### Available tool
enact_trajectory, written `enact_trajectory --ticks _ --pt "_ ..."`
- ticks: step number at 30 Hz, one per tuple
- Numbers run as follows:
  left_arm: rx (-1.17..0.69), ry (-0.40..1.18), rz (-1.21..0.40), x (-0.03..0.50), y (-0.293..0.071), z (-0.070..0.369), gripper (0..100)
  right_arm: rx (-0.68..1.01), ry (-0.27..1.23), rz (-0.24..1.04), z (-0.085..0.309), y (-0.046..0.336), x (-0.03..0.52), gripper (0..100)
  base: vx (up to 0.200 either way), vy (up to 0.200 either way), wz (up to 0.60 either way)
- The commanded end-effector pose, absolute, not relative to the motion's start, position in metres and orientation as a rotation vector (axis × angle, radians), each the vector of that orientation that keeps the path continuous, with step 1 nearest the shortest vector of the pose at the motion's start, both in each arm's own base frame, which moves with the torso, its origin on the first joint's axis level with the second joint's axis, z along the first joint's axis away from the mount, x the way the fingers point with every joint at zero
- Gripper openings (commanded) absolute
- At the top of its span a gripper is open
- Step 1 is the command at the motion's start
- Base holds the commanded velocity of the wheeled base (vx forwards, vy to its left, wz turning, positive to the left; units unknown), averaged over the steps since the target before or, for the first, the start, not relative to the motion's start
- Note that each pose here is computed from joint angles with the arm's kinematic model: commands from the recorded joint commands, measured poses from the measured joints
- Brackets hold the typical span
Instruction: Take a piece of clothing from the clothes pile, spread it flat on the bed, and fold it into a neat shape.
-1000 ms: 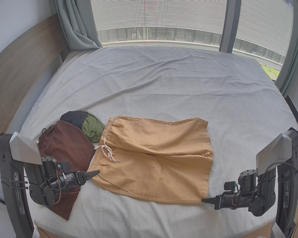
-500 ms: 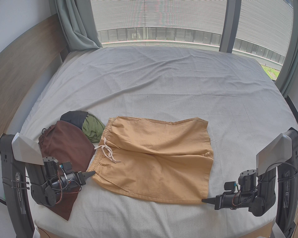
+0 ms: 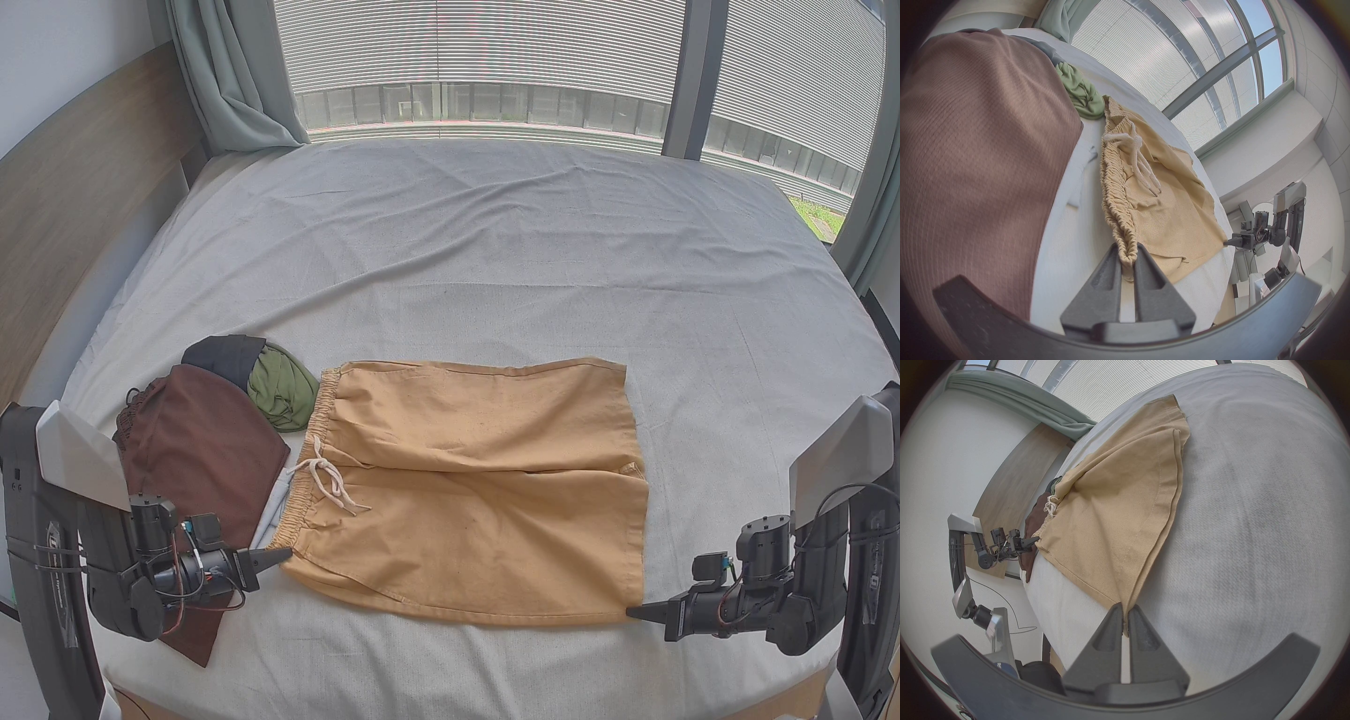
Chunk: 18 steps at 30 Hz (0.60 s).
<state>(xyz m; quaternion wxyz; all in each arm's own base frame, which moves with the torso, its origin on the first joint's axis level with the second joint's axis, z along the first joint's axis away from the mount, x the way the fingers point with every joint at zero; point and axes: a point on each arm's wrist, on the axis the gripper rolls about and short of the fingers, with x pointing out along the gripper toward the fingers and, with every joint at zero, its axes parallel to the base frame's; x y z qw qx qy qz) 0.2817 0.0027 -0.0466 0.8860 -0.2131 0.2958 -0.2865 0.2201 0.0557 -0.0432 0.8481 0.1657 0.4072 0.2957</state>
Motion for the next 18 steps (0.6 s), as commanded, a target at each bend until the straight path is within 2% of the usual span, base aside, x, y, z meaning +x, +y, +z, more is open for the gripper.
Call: enact_trajectory --ticks 1,18 --pt "-0.451 0.653 -0.605 0.27 0.002 -0.048 0 0.337 0.876 0.617 -0.042 0.051 0.212 0 0.0 0.0 0.0" --pt "-0.417 0.683 -0.615 0.256 0.006 -0.052 0 0.29 0.906 0.607 -0.048 0.042 0.204 0 0.0 0.0 0.0"
